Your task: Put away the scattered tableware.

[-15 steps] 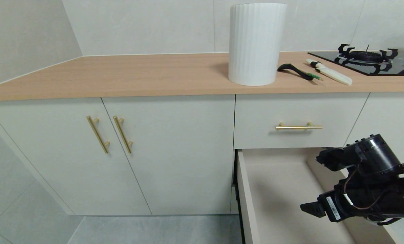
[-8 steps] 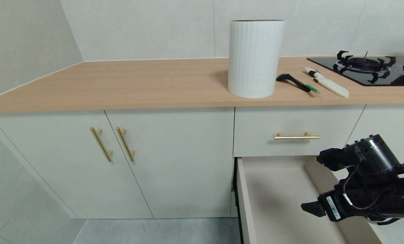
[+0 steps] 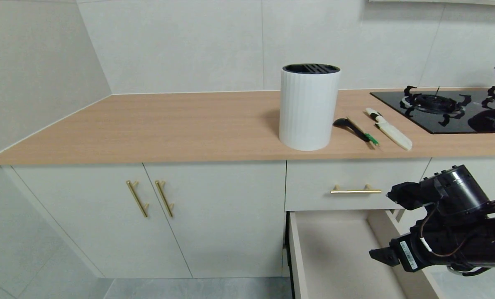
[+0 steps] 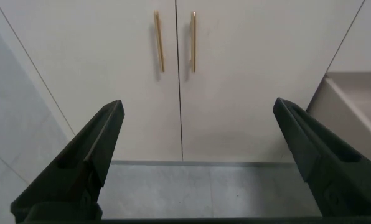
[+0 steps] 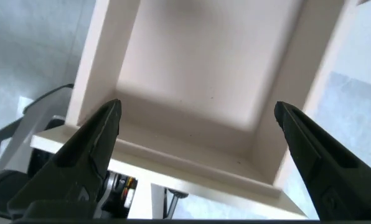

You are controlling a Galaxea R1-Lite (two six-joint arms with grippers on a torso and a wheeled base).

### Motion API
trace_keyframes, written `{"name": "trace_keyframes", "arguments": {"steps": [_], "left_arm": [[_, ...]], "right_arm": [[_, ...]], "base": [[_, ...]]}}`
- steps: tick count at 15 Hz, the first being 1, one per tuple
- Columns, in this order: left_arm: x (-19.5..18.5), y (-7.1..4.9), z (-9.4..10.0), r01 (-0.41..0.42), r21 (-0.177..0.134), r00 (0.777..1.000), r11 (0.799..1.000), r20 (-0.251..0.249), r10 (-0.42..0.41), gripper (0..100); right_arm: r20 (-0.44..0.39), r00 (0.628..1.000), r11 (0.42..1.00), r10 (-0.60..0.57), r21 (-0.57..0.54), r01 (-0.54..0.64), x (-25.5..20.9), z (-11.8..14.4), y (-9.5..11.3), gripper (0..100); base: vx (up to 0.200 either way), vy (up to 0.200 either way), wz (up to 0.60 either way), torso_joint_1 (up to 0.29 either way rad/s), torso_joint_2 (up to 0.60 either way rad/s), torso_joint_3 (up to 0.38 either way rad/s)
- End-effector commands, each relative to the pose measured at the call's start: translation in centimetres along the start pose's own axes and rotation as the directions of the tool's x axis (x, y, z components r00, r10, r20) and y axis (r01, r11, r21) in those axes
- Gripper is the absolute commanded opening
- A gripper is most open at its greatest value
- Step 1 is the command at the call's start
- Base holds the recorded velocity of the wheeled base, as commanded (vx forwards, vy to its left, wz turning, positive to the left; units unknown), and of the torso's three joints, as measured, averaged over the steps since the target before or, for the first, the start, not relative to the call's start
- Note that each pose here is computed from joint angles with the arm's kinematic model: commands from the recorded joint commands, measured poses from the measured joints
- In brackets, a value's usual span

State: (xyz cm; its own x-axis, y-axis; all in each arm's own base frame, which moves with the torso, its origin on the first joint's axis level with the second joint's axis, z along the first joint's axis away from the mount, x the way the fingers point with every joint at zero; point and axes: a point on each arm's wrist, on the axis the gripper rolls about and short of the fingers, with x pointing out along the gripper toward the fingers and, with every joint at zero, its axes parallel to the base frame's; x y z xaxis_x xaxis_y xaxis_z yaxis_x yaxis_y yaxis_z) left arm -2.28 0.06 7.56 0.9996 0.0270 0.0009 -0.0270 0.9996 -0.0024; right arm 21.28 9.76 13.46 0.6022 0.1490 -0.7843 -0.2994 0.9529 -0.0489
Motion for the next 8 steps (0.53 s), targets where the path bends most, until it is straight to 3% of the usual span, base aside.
{"name": "trace_keyframes", "arguments": {"steps": [1,8], "left_arm": [[0.01,0.0,0.01,-0.001,-0.001,1.0,1.0,-0.001,0.001,100],[0.01,0.0,0.01,-0.001,-0.001,1.0,1.0,-0.001,0.001,100]], "right_arm": [[-0.001,1.0,1.0,0.0,0.0,0.0,0.04,-0.01,0.0,100],[0.011,1.0,1.0,0.004,-0.001,-0.004,-0.29,0.04,0.0,100]], "base": [[0.0,0.0,0.0,0.193,-0.48,-0.286],[0.0,0.0,0.0,0.202,-0.47,-0.273]]}}
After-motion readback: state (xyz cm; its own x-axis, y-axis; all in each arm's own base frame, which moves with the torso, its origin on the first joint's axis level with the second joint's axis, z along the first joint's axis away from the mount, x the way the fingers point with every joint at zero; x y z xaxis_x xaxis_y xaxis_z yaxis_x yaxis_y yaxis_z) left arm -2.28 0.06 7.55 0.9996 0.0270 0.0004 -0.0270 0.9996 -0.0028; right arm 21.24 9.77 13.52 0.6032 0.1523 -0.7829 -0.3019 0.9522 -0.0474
